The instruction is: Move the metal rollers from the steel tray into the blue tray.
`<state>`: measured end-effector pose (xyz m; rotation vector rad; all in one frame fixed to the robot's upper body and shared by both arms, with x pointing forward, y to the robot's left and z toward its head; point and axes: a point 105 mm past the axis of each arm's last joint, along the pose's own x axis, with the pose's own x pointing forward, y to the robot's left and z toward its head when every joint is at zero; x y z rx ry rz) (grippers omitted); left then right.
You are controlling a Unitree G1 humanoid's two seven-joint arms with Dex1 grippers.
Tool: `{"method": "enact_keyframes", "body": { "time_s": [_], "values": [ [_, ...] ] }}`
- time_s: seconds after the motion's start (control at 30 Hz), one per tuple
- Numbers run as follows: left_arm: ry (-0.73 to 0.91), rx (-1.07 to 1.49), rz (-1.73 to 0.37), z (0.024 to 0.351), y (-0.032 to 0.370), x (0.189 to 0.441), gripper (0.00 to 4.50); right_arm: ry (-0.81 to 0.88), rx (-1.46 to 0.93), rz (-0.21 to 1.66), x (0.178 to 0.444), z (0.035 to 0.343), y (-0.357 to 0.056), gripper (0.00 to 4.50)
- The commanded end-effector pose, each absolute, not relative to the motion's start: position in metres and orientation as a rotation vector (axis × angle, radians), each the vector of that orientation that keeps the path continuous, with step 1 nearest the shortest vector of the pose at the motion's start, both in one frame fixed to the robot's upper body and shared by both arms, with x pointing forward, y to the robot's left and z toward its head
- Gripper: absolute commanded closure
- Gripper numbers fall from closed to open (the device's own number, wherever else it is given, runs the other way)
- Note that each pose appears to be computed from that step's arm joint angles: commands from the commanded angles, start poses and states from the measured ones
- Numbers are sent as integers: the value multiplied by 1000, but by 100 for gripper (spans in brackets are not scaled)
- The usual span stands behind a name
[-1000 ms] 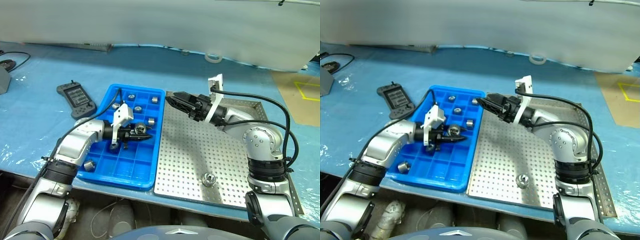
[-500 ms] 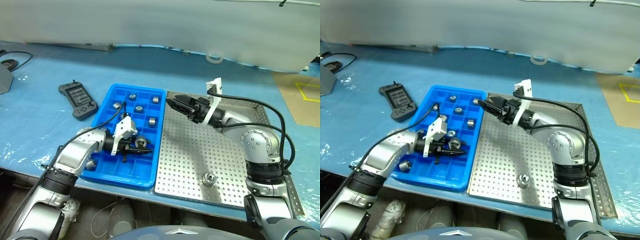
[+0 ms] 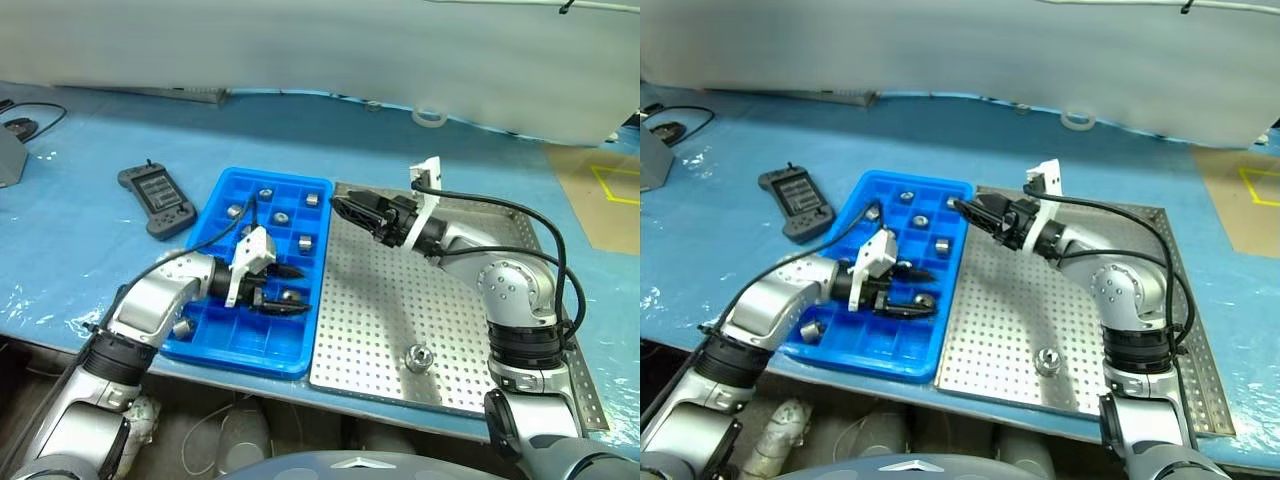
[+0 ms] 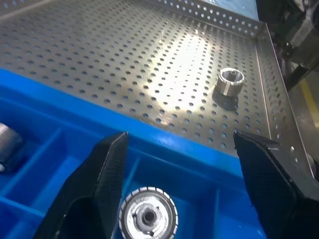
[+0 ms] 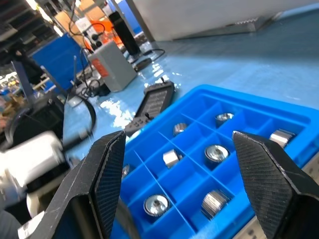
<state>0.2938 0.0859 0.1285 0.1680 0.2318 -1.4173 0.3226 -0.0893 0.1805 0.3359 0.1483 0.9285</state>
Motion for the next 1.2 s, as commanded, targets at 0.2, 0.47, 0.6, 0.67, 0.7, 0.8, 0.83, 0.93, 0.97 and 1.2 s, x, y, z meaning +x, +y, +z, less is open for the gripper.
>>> {"method": "enact_keyframes", "body": {
  "time_s": [0.2,0.47,0.6,0.67,0.7,0.8,0.83,0.93,0.97,1.2],
  "values": [
    [54,95,-1426,177,93,298,97,458,-174,1150,221,129,-155,92],
    [95,86,-1453,154,86,287,97,609,-284,1227,166,101,-166,92],
    [96,71,-1457,150,83,285,97,580,-263,1194,164,92,-161,92],
    [93,76,-1452,148,83,284,97,553,-273,1166,167,88,-162,92],
    [92,79,-1452,148,84,284,97,547,-279,1158,168,87,-163,92],
    [88,77,-1445,148,85,284,97,540,-285,1121,173,84,-171,92],
    [87,78,-1443,148,86,284,97,538,-293,1110,175,83,-174,92],
    [86,79,-1439,146,86,284,97,536,-293,1104,175,81,-175,92],
    [86,80,-1438,145,86,283,97,535,-291,1104,175,81,-174,92],
    [86,91,-1437,131,78,273,97,567,-266,1045,175,68,-178,92]
  ]
}}
